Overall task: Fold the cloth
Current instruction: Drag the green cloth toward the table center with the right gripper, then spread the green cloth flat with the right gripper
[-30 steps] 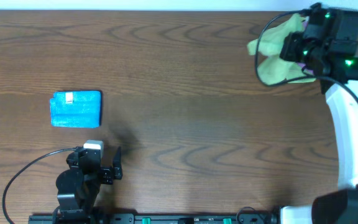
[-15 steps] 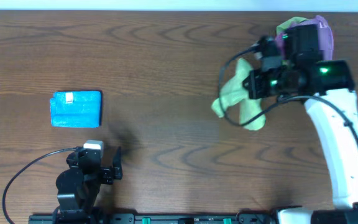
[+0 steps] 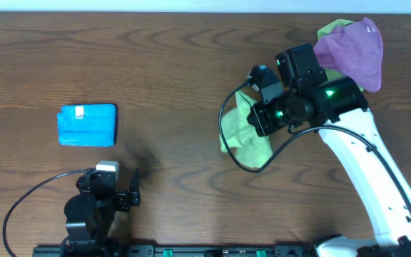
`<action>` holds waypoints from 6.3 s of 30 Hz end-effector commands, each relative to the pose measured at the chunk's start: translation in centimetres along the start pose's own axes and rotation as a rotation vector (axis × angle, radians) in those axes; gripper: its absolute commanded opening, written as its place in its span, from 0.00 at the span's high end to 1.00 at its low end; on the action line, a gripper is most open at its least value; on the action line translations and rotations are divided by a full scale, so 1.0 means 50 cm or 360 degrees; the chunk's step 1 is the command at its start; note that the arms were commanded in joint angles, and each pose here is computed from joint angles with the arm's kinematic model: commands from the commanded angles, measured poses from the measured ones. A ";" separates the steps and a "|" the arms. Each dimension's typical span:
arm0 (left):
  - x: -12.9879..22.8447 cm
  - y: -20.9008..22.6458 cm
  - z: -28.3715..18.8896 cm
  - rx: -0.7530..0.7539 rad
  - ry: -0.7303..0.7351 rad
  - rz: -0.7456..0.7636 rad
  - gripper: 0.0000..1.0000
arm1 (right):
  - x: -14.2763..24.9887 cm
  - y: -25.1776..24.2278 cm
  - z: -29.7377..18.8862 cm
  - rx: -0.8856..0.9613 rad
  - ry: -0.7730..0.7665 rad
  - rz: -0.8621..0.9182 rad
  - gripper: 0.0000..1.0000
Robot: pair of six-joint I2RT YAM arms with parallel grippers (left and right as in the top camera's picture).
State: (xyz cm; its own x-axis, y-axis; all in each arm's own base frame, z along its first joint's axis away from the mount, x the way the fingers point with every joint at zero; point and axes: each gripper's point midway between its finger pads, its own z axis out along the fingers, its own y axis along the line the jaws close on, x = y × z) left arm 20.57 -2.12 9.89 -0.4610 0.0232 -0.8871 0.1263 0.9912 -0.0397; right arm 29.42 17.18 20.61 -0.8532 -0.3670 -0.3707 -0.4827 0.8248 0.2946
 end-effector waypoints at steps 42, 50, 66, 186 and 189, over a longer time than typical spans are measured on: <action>0.008 -0.002 0.004 0.0008 0.0009 -0.0016 0.05 | -0.328 -0.263 0.342 0.0591 -0.0705 -0.0108 0.37; 0.008 -0.002 0.004 0.0008 0.0009 -0.0016 0.05 | -0.364 -0.237 0.267 0.0563 -0.0794 0.0019 0.05; 0.008 -0.002 0.004 0.0008 0.0009 -0.0016 0.05 | -0.170 -0.062 0.022 0.0017 -0.0419 0.0554 0.01; 0.002 -0.003 0.004 0.0015 -0.0008 -0.0112 0.05 | 0.114 -0.264 0.187 0.0392 -0.0519 0.1224 0.99; -0.022 -0.019 0.002 0.0097 -0.0079 -0.0239 0.05 | 0.118 -0.279 0.182 0.0468 -0.0535 0.1231 0.98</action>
State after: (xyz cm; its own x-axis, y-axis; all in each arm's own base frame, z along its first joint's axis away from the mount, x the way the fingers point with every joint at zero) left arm 20.95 -2.28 10.70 -0.4369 -0.0531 -0.8979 0.1028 0.9888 -0.1085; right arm 32.40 9.01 5.89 -0.8210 0.4491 -0.3525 0.2974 0.8634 0.4074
